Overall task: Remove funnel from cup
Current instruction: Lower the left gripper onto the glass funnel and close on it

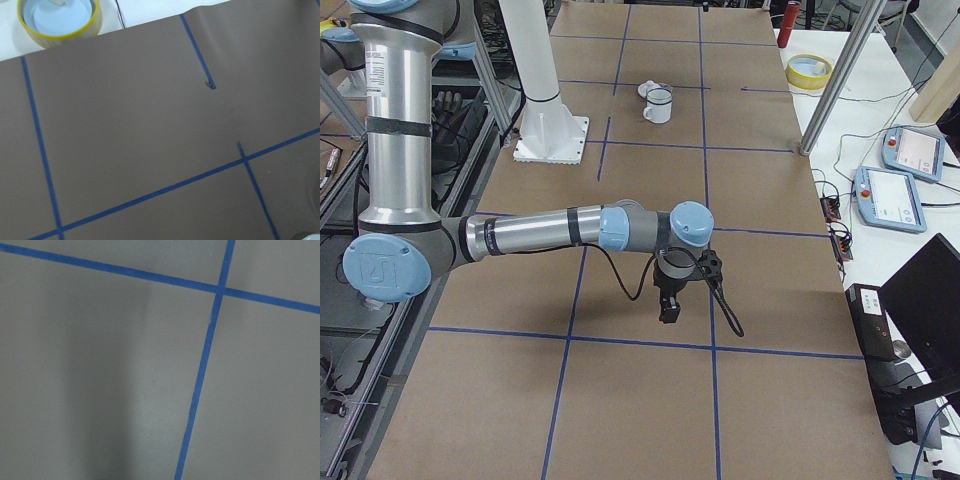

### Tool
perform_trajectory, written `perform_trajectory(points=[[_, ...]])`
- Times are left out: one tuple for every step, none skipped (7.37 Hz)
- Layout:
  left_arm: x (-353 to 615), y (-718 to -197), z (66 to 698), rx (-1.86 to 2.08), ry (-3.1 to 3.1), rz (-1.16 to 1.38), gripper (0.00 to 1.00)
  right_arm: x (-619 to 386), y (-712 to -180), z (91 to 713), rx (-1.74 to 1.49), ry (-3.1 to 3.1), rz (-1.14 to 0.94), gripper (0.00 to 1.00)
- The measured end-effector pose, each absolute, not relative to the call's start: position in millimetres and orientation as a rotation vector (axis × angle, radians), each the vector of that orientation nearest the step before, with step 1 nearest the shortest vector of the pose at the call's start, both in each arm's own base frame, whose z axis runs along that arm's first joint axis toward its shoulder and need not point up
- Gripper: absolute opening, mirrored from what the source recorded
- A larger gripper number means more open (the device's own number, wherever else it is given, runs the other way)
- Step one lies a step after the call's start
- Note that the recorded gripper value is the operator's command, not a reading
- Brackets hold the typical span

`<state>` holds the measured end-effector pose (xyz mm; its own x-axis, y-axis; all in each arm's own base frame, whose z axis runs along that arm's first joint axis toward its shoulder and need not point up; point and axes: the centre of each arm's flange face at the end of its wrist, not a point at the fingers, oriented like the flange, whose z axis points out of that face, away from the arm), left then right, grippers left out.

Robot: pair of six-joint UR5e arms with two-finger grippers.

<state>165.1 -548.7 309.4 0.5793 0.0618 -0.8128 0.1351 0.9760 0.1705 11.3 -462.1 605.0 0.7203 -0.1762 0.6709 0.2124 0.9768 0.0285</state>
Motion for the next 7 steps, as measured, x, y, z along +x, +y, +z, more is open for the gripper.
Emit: perform_trajectory(points=[[226,-536,279,0.173,0.968,-0.109,1.00,11,-462,605,-0.051,-0.736,-0.215,1.00],[282,-518,254,0.128,0.974,-0.166,1.00,11,-462,605,-0.051,-0.736,-0.214,1.00],[328,-498,234,0.085,0.966,-0.204,1.00,11,-463,605,-0.051,-0.736,-0.215,1.00],[369,-477,216,0.044,0.955,-0.221,1.00,11,-463,605,-0.051,-0.736,-0.215,1.00],[402,-456,204,0.005,0.950,-0.225,1.00,11,-462,605,-0.051,-0.736,-0.215,1.00],[430,-440,198,-0.023,0.940,-0.229,1.00,11,-462,605,-0.052,-0.736,-0.215,1.00],[459,-430,198,-0.034,0.915,-0.237,1.00,11,-462,605,-0.051,-0.736,-0.215,1.00]])
